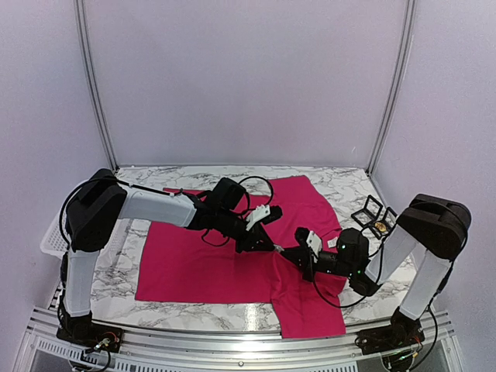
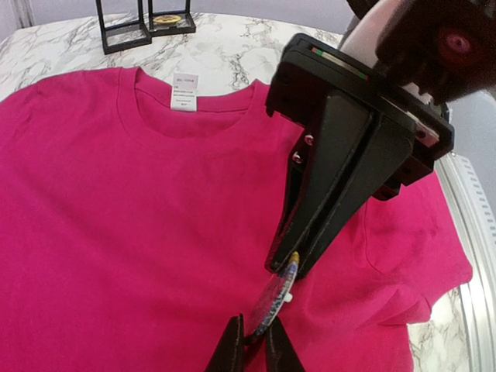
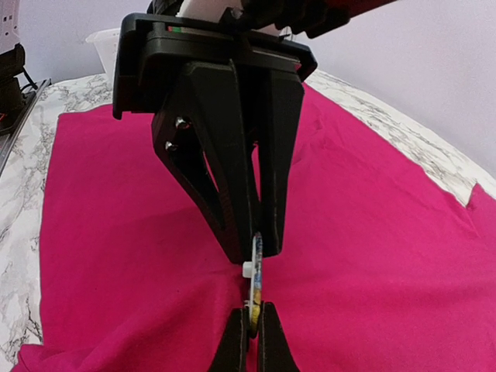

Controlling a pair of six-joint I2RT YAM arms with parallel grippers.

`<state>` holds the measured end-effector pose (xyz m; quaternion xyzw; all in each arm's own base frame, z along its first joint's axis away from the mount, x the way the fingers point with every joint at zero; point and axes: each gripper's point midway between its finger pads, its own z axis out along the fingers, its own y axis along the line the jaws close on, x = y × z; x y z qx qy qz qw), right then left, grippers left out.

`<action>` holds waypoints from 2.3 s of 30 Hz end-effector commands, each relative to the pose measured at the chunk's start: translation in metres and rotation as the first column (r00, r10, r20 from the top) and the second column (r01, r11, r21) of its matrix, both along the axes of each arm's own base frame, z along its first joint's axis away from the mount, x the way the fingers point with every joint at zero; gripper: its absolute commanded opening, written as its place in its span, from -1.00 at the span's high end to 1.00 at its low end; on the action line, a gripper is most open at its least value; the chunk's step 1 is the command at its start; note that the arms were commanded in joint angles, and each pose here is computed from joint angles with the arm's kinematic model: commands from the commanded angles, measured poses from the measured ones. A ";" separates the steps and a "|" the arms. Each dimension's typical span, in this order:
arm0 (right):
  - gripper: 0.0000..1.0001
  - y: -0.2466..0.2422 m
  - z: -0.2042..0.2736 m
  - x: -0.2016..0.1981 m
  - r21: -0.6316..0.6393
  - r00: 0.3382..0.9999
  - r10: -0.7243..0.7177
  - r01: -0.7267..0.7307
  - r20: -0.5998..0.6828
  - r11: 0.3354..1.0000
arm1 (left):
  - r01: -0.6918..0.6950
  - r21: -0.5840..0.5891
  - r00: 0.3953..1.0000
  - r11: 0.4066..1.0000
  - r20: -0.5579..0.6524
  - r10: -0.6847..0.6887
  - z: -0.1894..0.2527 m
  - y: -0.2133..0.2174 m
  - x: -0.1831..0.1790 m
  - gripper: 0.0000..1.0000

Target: Pin the brooch onto the clothing

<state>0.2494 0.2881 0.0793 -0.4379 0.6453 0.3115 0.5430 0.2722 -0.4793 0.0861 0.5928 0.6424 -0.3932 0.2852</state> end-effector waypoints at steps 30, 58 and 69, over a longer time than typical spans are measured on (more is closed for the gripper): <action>0.81 0.003 0.017 0.003 0.015 1.000 0.011 -0.012 0.026 1.000 | 0.036 -0.072 0.999 0.997 0.017 -0.035 0.035 -0.009 -0.018 1.00; 1.00 -0.015 -0.021 0.002 0.049 0.970 -0.114 0.128 -0.213 0.991 | 0.028 -0.134 0.998 0.991 -0.048 -0.035 0.058 -0.002 -0.033 1.00; 0.65 -0.024 -0.020 -0.001 0.044 0.959 -0.051 0.066 -0.280 0.997 | 0.016 -0.112 0.999 0.994 -0.032 -0.019 0.051 0.001 -0.031 1.00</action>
